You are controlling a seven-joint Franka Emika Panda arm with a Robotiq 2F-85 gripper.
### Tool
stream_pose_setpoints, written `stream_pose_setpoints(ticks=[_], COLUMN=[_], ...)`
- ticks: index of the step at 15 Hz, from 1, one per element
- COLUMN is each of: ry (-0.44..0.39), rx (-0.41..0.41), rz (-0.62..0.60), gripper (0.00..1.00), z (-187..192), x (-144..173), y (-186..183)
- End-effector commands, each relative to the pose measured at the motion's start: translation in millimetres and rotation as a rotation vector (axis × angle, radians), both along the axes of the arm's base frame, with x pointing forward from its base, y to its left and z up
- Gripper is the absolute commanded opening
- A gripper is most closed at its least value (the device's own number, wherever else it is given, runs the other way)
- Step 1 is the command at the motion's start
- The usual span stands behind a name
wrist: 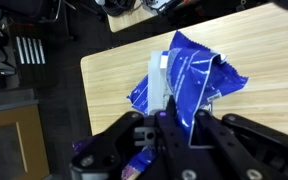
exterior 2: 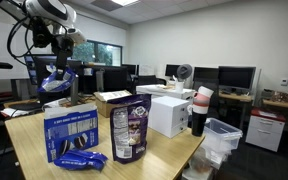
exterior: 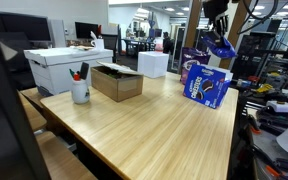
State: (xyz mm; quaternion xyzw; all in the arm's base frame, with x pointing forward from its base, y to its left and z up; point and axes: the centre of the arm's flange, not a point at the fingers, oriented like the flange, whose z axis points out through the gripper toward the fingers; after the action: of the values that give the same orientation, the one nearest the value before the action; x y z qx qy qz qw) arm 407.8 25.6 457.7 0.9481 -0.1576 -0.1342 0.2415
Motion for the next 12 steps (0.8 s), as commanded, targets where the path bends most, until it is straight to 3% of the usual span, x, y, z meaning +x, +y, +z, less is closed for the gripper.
stream_pose_setpoints(ticks=[1,12], ry=[0.000,0.040], rx=[0.001,0.079], rz=[-0.033,-0.048], gripper=[0.06,0.06], z=[-16.5,-77.1], x=[-10.9,-12.0], y=[-26.3,-55.8])
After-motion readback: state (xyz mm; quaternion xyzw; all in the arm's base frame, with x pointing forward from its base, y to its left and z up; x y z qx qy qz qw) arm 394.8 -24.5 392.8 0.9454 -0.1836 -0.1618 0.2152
